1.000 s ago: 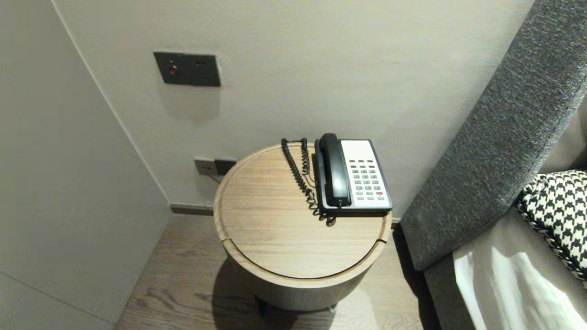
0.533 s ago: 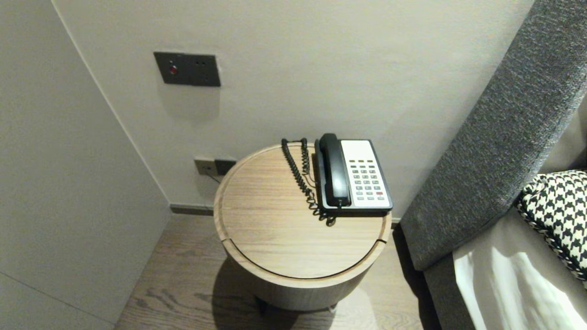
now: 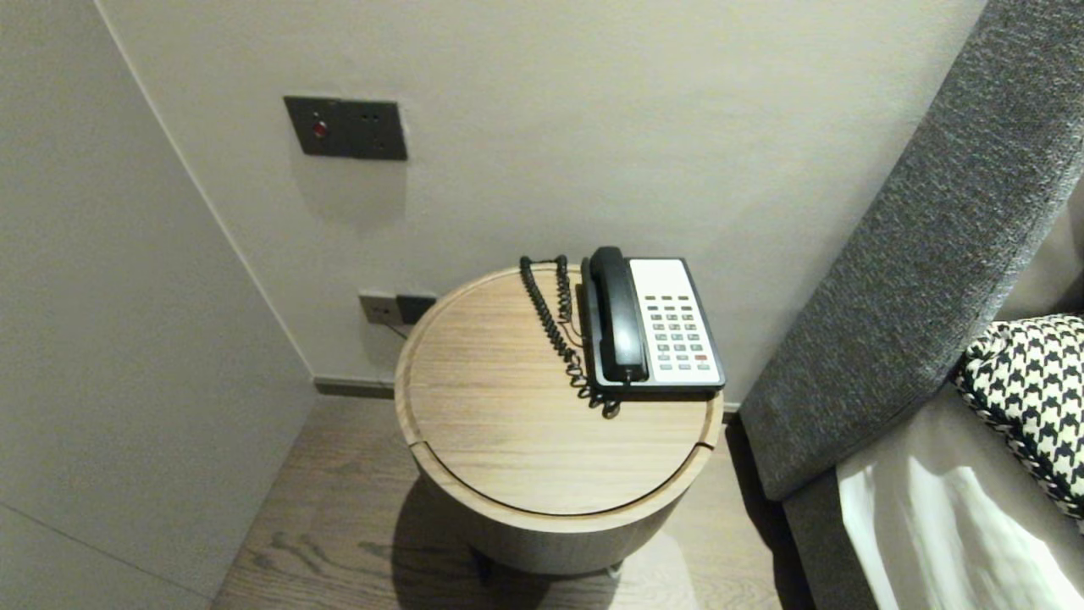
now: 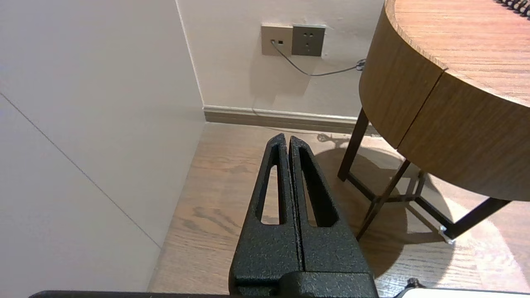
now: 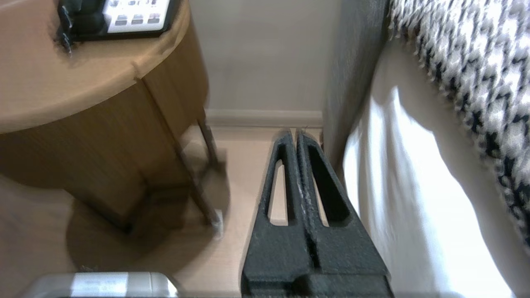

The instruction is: Open the nightstand drawer

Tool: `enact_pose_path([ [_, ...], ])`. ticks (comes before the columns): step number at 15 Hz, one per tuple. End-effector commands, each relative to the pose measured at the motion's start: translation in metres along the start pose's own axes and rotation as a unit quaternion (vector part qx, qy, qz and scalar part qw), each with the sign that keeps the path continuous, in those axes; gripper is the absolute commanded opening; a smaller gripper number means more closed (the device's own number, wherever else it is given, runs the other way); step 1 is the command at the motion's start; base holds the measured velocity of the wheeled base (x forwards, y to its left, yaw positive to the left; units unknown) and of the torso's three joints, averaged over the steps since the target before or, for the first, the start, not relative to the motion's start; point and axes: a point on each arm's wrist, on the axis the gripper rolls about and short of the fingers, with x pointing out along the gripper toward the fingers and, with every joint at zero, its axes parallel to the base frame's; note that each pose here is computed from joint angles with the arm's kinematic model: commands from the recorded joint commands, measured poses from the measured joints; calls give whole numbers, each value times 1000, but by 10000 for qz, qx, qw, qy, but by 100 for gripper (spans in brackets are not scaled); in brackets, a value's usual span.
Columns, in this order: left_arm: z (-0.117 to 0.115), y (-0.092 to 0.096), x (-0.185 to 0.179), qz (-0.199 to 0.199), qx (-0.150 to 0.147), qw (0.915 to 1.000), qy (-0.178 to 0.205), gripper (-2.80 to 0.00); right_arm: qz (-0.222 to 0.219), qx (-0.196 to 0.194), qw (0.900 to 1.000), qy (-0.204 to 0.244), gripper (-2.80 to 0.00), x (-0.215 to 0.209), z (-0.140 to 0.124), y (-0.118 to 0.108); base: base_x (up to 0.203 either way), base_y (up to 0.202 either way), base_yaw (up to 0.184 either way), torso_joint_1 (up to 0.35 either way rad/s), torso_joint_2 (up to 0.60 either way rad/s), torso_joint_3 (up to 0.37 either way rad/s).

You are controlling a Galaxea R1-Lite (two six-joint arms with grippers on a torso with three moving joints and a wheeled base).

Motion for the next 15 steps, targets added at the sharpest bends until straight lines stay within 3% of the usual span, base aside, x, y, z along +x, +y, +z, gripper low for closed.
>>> enact_pose_path([
  [1, 0, 0, 0, 10, 2, 10000, -3, -280, 147, -6, 9998, -134, -280, -8, 34, 2, 0, 0, 0, 0, 0, 0],
  [5, 0, 0, 0, 3, 2, 10000, -4, -280, 330, 25, 9977, 590, -280, 17, 92, 5, 0, 0, 0, 0, 0, 0],
  [9, 0, 0, 0, 3, 2, 10000, -3, -280, 688, 284, 9866, 1453, -280, 85, 141, 11, 0, 0, 0, 0, 0, 0],
  [12, 0, 0, 0, 6, 2, 10000, -3, -280, 987, 925, 9604, 2435, -280, 150, 163, 26, 0, 0, 0, 0, 0, 0],
  [15, 0, 0, 0, 3, 2, 10000, -3, -280, 1550, 1512, 9107, 3517, -280, 200, 152, 68, 0, 0, 0, 0, 0, 0],
])
